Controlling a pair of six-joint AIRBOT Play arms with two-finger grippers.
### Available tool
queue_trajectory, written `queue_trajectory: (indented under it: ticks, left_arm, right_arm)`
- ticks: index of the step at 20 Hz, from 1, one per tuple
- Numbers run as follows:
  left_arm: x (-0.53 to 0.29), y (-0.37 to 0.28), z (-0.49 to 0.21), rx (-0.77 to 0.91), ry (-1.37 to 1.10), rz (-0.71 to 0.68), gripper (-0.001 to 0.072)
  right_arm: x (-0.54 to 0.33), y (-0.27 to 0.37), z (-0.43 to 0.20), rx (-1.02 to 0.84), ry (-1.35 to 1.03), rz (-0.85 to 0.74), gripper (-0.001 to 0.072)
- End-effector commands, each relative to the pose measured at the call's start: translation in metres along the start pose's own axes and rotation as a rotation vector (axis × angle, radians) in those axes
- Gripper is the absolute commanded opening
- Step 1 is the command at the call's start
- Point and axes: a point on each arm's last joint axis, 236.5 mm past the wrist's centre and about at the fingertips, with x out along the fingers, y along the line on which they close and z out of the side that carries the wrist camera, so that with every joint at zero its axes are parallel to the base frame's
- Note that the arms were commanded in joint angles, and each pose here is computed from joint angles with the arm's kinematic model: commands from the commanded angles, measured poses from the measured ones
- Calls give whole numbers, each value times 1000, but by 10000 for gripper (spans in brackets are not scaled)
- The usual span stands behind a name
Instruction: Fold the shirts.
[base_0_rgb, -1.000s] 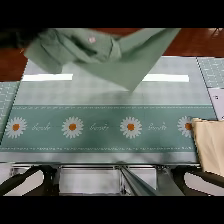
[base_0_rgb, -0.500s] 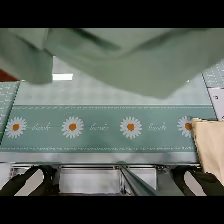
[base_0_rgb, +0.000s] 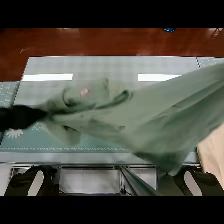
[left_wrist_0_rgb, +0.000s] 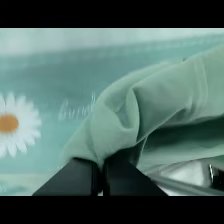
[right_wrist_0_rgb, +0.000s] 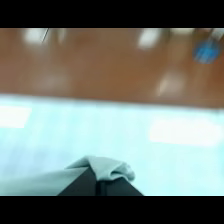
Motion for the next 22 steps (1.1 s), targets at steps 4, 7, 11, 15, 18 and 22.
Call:
queue_trajectory:
  ticks: [4,7,11,15,18,22]
  left_arm:
    - [131,84,-71,-403,-10,-39,20]
    - [149,119,-26,-469,-169,-2,20]
    - [178,152,5,-520,-133,34,22]
    - [201,170,35,-558,-37,12,506]
    - [159,172,79,-476,0,-70,506]
    - [79,218,96,-478,-77,17,506]
  right_arm:
    - [167,-11,-87,147,348,178,22]
    - [256,-24,-116,281,440,224,22]
    - [350,-31,-145,476,515,285,23]
    - [394,-23,-145,627,523,376,416]
    - [372,-48,-117,647,502,385,414]
    - [287,-119,-128,525,614,311,407]
